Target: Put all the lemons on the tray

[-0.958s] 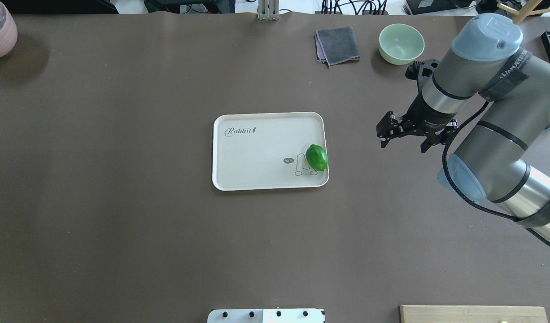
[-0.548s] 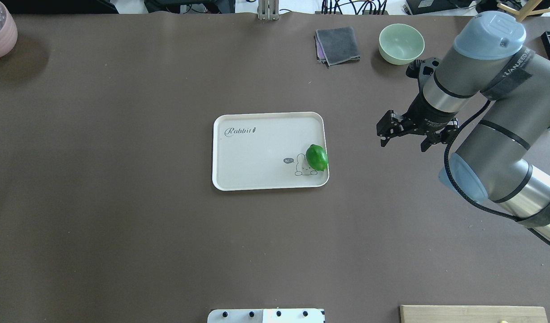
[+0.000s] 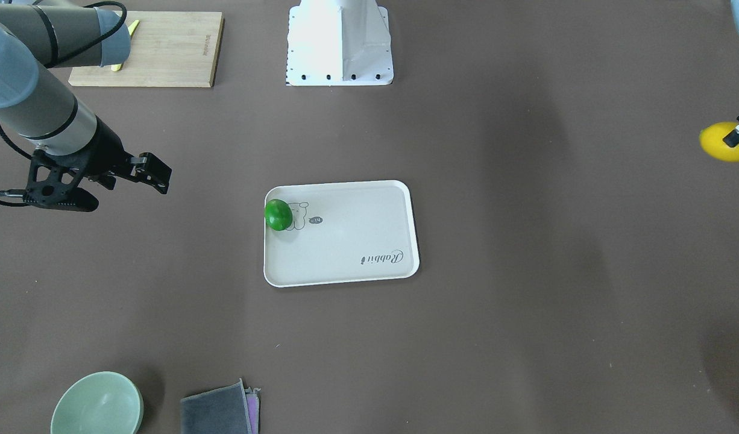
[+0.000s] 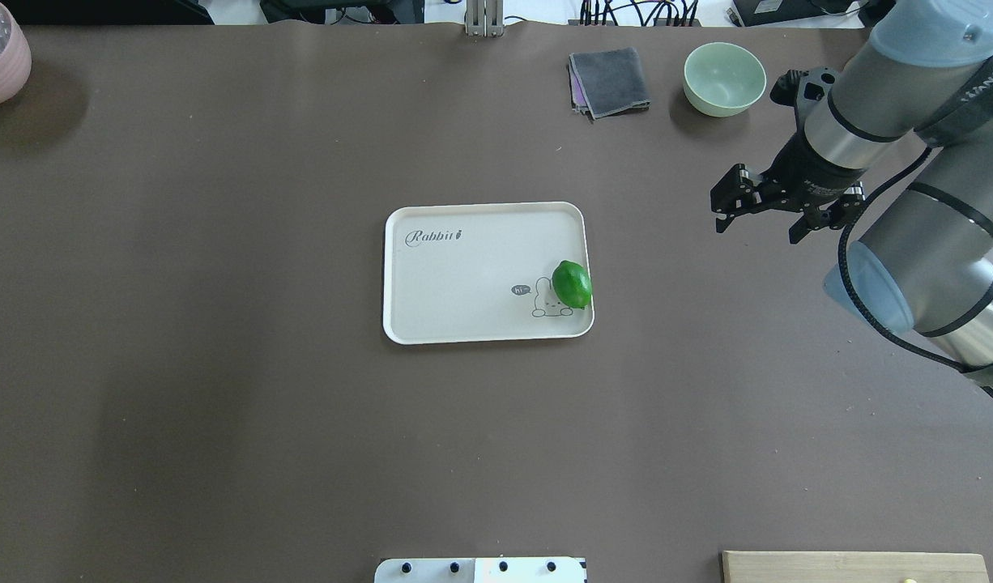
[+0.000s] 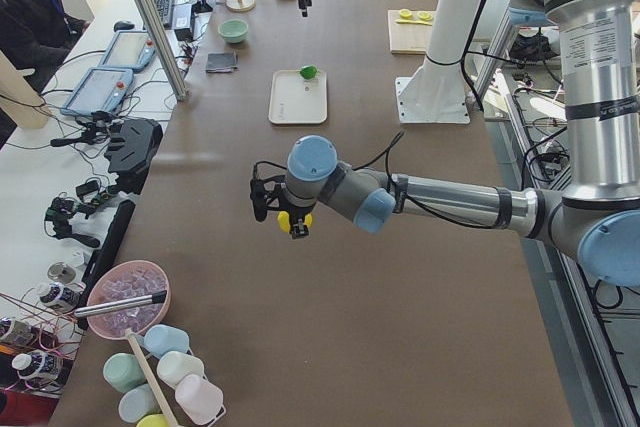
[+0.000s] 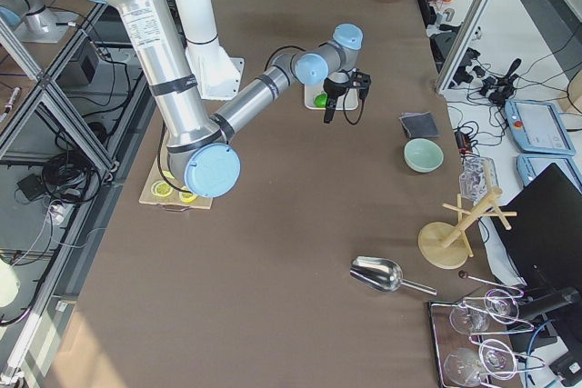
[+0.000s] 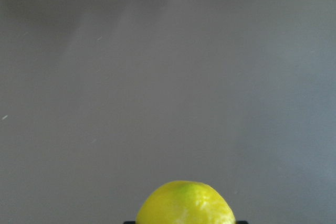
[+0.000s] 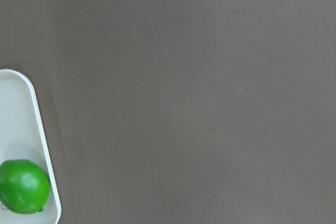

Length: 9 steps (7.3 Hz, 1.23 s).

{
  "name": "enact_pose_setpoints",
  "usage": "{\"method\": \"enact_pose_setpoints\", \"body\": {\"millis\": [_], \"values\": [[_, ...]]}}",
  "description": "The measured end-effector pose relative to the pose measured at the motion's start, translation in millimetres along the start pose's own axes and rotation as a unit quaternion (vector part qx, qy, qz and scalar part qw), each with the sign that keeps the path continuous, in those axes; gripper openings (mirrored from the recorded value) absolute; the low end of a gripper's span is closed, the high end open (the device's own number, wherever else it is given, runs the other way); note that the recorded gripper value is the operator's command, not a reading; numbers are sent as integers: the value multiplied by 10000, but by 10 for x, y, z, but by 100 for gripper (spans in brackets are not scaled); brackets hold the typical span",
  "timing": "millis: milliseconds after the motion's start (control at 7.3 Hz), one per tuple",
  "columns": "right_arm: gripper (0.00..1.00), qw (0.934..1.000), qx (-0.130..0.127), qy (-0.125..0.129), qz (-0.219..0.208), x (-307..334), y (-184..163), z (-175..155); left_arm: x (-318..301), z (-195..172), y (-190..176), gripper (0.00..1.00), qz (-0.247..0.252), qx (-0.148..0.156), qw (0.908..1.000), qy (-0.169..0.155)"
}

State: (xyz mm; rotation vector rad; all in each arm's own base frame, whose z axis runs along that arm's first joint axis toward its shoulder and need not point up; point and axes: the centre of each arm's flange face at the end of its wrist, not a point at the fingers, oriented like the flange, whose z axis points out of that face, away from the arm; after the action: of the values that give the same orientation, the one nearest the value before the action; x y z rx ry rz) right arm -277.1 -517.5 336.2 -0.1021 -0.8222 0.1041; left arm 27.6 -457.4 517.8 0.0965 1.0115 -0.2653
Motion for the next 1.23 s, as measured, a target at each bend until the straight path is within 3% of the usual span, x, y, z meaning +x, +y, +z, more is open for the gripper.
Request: {"method": "enact_pose_setpoints", "body": {"millis": [137,411,685,958,1232], "values": [[100,9998,38,112,-149,209,-115,-140,609,212,-158,0,370,-202,9991,64],[100,9971,-47,443,-620,661,-290,-474,2069,716,-270,0,874,-422,9951,-174],[100,9942,-101,599,-890,1137,-372,-690,3511,1522,290,0,1033,-509,9921,-494],[100,9919,-178,657,-1073,1523,-384,-716,4470,2199,826,0,817,-414,9938,-631],[100,9917,-239,644,-1085,1626,-383,-691,5194,2630,1009,0,482,-155,9971,-563]]}}
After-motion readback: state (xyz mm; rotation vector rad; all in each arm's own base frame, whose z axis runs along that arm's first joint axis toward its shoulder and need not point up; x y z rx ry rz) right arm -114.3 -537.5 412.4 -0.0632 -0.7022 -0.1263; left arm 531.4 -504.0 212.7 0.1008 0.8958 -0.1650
